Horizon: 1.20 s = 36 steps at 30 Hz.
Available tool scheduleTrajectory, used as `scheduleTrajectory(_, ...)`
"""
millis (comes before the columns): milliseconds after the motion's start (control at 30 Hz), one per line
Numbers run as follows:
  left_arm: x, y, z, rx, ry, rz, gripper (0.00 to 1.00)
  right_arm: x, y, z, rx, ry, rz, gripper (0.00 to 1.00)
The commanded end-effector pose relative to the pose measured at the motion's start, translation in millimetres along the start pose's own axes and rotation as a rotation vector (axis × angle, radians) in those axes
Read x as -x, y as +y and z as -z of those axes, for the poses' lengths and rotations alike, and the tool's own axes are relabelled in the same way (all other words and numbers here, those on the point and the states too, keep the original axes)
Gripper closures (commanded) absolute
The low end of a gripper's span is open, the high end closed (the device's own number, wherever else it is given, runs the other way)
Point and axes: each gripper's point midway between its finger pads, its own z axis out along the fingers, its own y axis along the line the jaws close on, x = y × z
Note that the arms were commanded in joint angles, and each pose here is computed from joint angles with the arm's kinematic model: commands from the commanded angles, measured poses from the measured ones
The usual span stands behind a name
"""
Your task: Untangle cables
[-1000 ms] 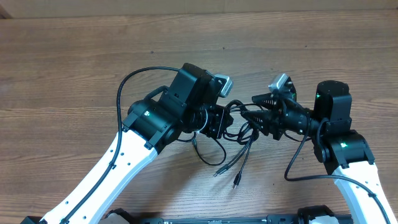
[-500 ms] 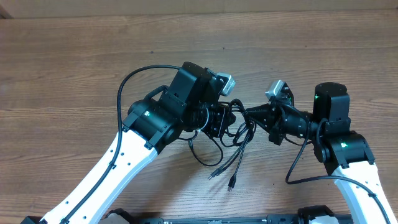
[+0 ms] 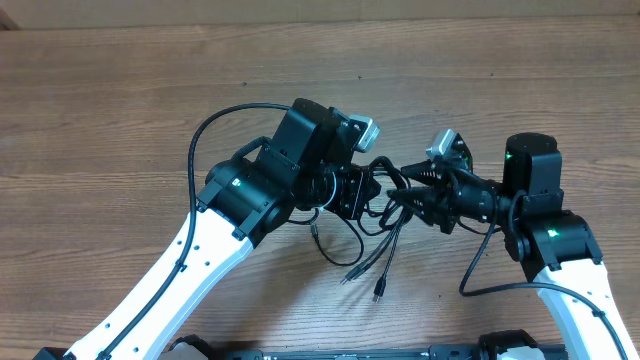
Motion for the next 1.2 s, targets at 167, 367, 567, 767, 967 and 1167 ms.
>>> scheduleTrajectory(167, 6.5, -8.4, 5.4, -0.032, -0.02, 0.01, 0.96, 11.4, 1.5, 2.7, 0.004, -0.024, 0.031, 0.95)
scheduleTrajectory(367, 5.9, -9.6, 5.5, -0.039, -0.017, 0.013, 0.96, 11.4, 1.5, 2.7, 0.004, -0.024, 0.031, 0.63)
scheduleTrajectory(567, 5.6, -20.5, 6.2, -0.099, -0.007, 0.003, 0.96, 12.1, 1.3, 2.7, 0.003, -0.027, 0.034, 0.54)
scheduleTrajectory(767, 7.0, -25.2, 6.8, -0.124, -0.01, -0.005, 0.96, 13.3, 0.9, 2.8, 0.002, -0.031, 0.039, 0.73)
scheduleTrajectory(967, 6.9, -25.0, 6.7, -0.123, -0.01, -0.005, 0.96, 13.8, 0.7, 2.8, 0.001, -0.033, 0.041, 0.92)
scheduleTrajectory(1167, 7.4, -24.2, 6.7, -0.119, -0.012, -0.004, 0.96, 13.8, 0.6, 2.8, 0.001, -0.033, 0.041, 0.96)
